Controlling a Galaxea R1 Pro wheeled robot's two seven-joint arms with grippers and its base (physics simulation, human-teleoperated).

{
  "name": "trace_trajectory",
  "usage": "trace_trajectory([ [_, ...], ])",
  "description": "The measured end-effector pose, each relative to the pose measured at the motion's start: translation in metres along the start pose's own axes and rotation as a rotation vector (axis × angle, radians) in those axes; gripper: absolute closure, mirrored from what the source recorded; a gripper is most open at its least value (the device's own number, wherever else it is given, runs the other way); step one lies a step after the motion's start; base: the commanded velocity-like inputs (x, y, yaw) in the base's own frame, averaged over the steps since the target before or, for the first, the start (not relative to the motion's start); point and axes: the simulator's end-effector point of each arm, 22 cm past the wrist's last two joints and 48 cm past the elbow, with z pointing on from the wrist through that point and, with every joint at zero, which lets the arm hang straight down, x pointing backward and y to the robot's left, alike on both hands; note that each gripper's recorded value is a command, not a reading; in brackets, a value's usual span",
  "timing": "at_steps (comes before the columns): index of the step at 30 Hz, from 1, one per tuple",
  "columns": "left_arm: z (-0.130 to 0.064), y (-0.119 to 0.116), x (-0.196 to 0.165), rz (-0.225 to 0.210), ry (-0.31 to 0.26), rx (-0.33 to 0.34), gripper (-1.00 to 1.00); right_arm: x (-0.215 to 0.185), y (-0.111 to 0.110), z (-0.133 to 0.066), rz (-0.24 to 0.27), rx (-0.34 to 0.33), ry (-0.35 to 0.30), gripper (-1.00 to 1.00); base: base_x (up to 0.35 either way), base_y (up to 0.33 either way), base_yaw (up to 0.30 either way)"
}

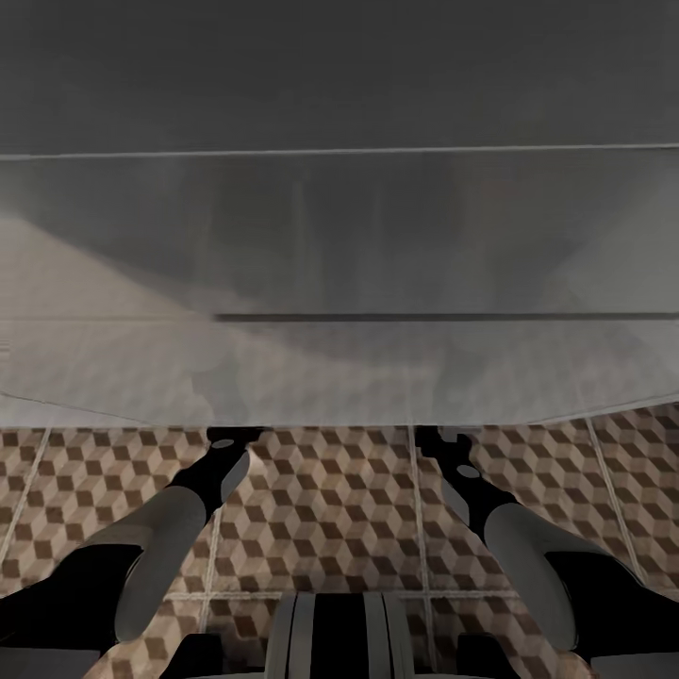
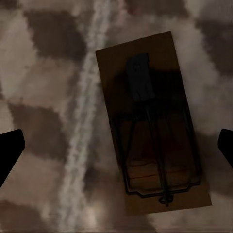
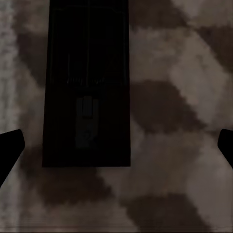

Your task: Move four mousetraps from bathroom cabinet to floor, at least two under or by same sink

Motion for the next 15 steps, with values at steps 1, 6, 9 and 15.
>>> trace_trajectory([
  [1, 0.000, 0.000, 0.000, -0.001, -0.001, -0.002, -1.00, 0.000, 0.000, 0.000, 0.000, 0.000, 0.000, -1.00, -0.213, 0.000, 0.000],
  [6, 0.000, 0.001, -0.006, -0.006, -0.014, -0.008, -1.00, 0.000, 0.001, 0.000, 0.000, -0.001, 0.000, -1.00, -0.272, 0.000, 0.000],
  [9, 0.000, 0.001, -0.009, -0.008, -0.020, -0.009, -1.00, 0.000, 0.002, 0.000, 0.000, -0.002, 0.000, -1.00, -0.311, 0.000, 0.000],
  [15, 0.000, 0.001, -0.016, -0.012, -0.034, -0.009, -1.00, 0.000, 0.003, 0.000, 0.000, -0.004, 0.000, -1.00, -0.332, 0.000, 0.000],
])
